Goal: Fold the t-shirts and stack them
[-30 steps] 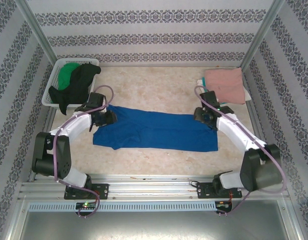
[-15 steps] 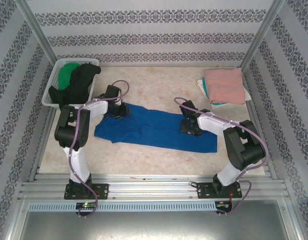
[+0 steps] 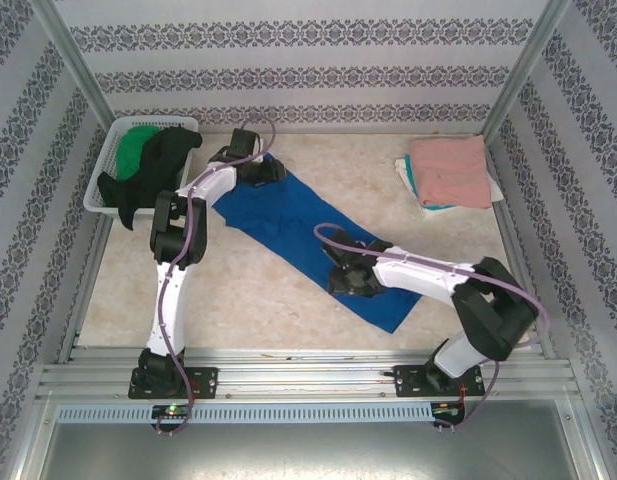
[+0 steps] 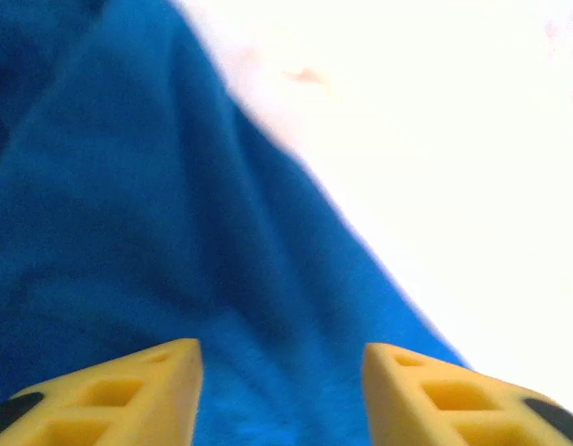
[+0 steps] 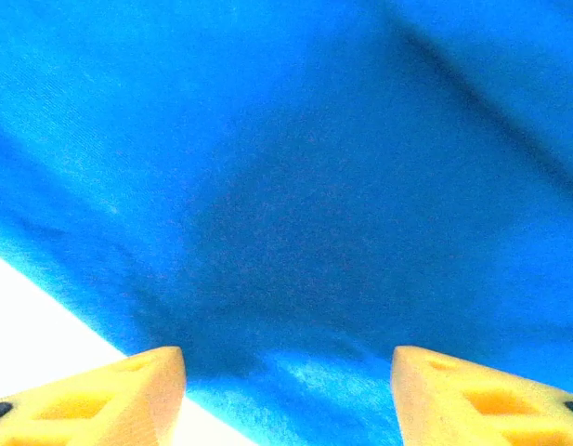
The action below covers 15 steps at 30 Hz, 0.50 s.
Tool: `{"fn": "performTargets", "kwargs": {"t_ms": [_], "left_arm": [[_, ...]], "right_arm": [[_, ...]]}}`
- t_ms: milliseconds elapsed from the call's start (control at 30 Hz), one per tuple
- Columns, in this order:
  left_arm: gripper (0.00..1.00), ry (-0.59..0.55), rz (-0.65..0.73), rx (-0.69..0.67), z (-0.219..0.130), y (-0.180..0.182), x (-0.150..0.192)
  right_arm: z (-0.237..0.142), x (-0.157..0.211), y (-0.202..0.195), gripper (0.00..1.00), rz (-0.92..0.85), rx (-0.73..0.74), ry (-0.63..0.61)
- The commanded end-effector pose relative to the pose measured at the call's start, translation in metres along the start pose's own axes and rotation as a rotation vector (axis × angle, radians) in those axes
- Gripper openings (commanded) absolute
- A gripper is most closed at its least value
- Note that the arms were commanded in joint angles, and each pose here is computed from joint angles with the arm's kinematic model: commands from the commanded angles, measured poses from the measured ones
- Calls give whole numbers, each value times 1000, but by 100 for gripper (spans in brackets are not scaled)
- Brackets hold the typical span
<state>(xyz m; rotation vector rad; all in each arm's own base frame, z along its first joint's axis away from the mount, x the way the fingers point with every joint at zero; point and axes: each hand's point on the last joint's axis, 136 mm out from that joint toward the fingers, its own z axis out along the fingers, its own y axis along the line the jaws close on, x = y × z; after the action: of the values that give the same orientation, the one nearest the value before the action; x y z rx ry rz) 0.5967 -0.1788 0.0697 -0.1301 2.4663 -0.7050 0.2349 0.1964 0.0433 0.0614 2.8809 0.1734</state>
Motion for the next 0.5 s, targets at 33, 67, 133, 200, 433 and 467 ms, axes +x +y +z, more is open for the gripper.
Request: {"fn": "performTargets", "kwargs": {"t_ms": [33, 67, 133, 200, 433, 467], "left_arm": [[75, -112, 170, 102, -75, -60, -36], [85, -133, 202, 101, -91, -64, -34], [100, -174, 222, 54, -120, -59, -25], [100, -236, 219, 25, -145, -52, -11], [100, -225, 87, 189, -143, -42, 46], [100, -167, 64, 165, -132, -35, 53]], "right_arm": [[-44, -50, -14, 63, -1, -15, -181], [-44, -59, -21, 64, -7, 1, -206], [-38, -74, -26, 64, -16, 1, -213], [-27, -82, -23, 64, -50, -6, -183], [18, -82, -10, 63, -96, 82, -86], [21, -78, -6, 63, -102, 86, -89]]}}
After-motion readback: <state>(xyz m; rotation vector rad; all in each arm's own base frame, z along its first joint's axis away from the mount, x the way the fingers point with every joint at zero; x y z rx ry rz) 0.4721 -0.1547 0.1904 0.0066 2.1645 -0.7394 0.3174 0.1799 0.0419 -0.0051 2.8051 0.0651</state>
